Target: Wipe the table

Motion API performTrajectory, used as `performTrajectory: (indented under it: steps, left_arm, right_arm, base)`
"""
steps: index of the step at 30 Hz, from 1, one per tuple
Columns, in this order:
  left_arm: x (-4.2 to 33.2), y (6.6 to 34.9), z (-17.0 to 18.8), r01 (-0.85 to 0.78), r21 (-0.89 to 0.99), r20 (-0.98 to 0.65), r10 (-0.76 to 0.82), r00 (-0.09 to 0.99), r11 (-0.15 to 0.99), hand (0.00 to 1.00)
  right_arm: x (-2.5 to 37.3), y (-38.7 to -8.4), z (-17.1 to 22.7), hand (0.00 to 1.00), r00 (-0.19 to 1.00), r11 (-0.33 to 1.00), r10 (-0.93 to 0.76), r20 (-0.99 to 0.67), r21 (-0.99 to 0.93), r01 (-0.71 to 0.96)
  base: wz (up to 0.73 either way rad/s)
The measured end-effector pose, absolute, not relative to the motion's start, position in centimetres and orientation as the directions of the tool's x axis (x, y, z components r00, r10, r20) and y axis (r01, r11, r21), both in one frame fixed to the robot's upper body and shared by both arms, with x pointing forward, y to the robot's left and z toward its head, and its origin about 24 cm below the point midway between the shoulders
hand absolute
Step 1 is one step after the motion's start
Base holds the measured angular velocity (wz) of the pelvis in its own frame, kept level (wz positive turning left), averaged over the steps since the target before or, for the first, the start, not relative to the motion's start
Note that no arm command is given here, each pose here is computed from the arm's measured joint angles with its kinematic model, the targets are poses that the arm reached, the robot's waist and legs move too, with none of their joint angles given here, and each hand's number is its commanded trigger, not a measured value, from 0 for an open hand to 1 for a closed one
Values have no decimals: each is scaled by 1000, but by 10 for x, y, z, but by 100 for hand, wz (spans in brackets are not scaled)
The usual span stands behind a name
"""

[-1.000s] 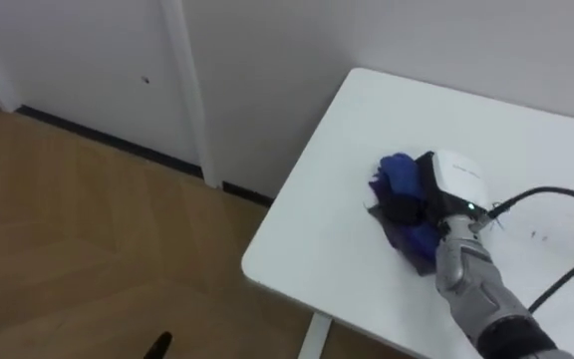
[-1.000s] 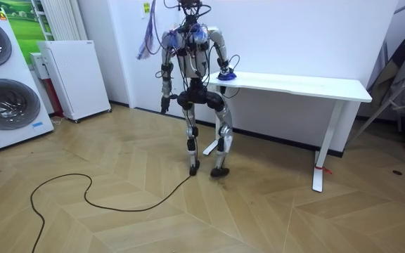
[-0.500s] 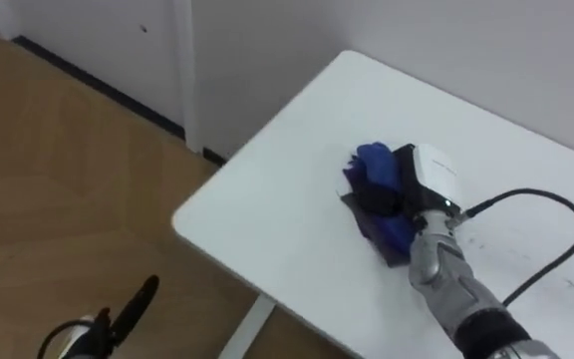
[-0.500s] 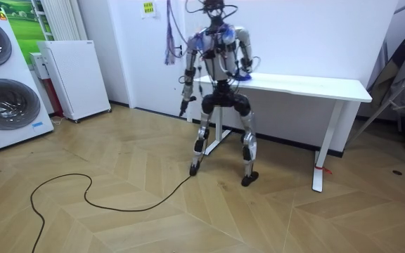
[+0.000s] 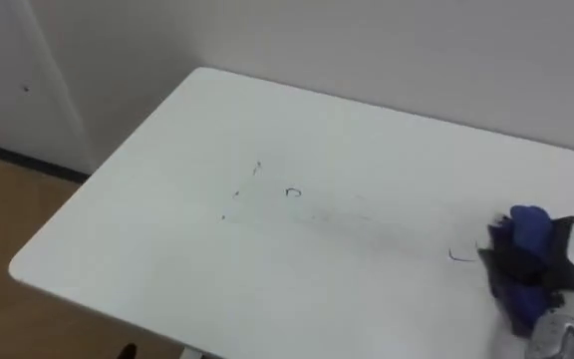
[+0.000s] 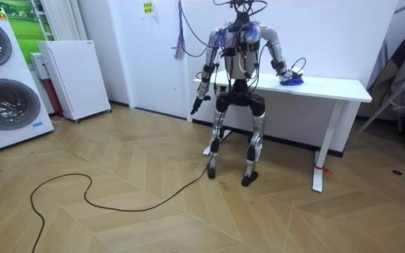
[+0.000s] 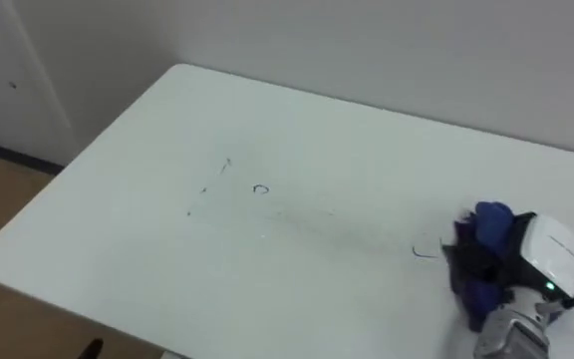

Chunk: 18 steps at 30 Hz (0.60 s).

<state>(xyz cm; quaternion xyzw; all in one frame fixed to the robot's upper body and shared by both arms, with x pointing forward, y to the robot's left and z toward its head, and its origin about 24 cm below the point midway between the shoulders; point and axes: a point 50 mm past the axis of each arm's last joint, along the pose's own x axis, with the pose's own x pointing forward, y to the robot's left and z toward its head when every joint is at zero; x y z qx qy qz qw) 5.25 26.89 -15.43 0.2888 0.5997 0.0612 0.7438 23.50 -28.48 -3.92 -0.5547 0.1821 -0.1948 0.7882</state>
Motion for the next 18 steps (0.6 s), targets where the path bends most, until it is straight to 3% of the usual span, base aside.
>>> performTrajectory:
  steps: [3,7,14,18]
  left_arm:
    - [40,268,-156,261,492,-867,440,235,830,0]
    - [53,265,-154,267,490,-865,426,264,830,0]
    - [69,264,-151,261,503,-853,424,303,824,0]
    - [71,269,-149,245,537,-831,456,320,807,0]
  right_arm:
    - [275,-233,-22,100,953,296,-300,-27,-953,67]
    - [293,-182,-15,100,991,341,-132,-22,-940,25]
    - [271,-192,-39,100,982,383,-185,-34,-923,40]
    - [224,-232,-63,100,920,368,-391,-21,-920,135]
  base:
    - [-92]
    - [19]
    - [36]
    - [12]
